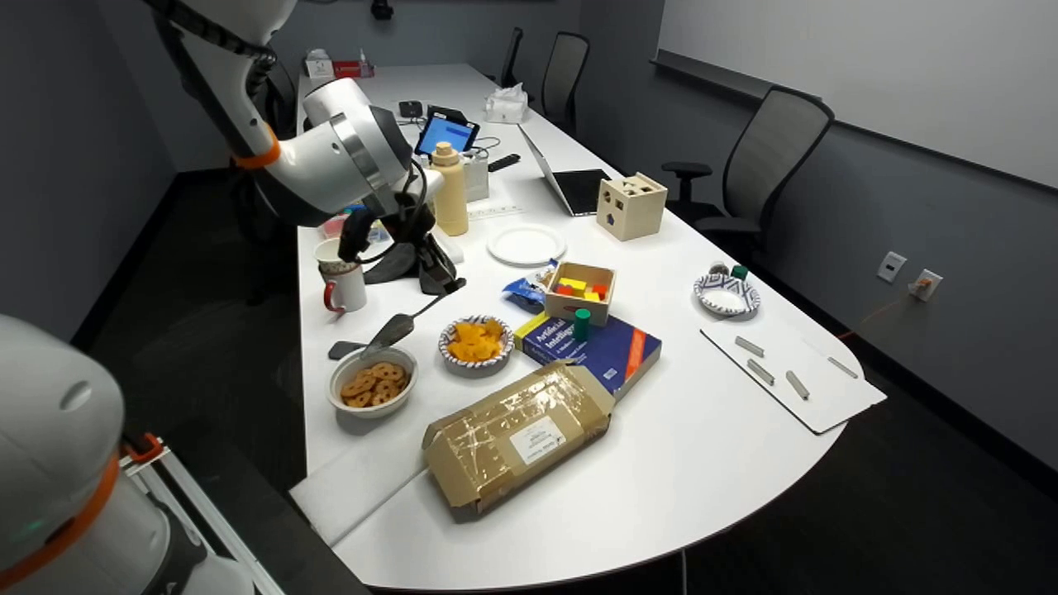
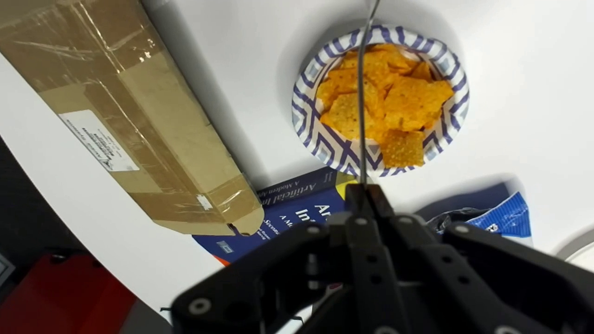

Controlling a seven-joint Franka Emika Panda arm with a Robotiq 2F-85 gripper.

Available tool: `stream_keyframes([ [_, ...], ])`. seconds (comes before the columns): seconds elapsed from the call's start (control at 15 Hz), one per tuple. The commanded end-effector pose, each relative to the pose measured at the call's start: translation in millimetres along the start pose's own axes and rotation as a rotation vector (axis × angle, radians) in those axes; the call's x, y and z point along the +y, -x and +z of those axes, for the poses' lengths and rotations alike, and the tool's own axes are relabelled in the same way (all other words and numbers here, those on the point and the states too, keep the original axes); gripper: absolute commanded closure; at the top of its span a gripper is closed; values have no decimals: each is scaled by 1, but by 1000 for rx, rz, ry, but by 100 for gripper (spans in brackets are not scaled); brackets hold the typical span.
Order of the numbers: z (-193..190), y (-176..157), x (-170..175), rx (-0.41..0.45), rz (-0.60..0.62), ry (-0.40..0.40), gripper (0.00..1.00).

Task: Stir the contents in the white bowl

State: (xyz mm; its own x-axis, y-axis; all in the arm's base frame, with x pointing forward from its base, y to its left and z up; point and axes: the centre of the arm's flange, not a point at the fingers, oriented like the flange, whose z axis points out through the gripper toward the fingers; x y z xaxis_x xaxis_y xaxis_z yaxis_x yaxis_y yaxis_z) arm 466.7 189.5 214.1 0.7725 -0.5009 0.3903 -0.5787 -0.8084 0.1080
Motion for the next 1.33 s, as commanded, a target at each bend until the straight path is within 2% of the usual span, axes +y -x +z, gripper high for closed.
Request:
stream_keyframes([
  [0.0, 13, 13, 13, 40, 10, -43, 99],
  [0.2, 22, 23, 19, 55, -13, -48, 99],
  [0.4, 32, 32, 26, 43, -53, -20, 99],
  [0.67, 39, 45, 33, 0, -89, 52, 99],
  [0.87, 40, 48, 37, -22, -102, 134, 99],
  [1.0, 38, 46, 37, -4, -93, 158, 99],
  [1.27, 43, 43, 30, 108, -71, 103, 99],
])
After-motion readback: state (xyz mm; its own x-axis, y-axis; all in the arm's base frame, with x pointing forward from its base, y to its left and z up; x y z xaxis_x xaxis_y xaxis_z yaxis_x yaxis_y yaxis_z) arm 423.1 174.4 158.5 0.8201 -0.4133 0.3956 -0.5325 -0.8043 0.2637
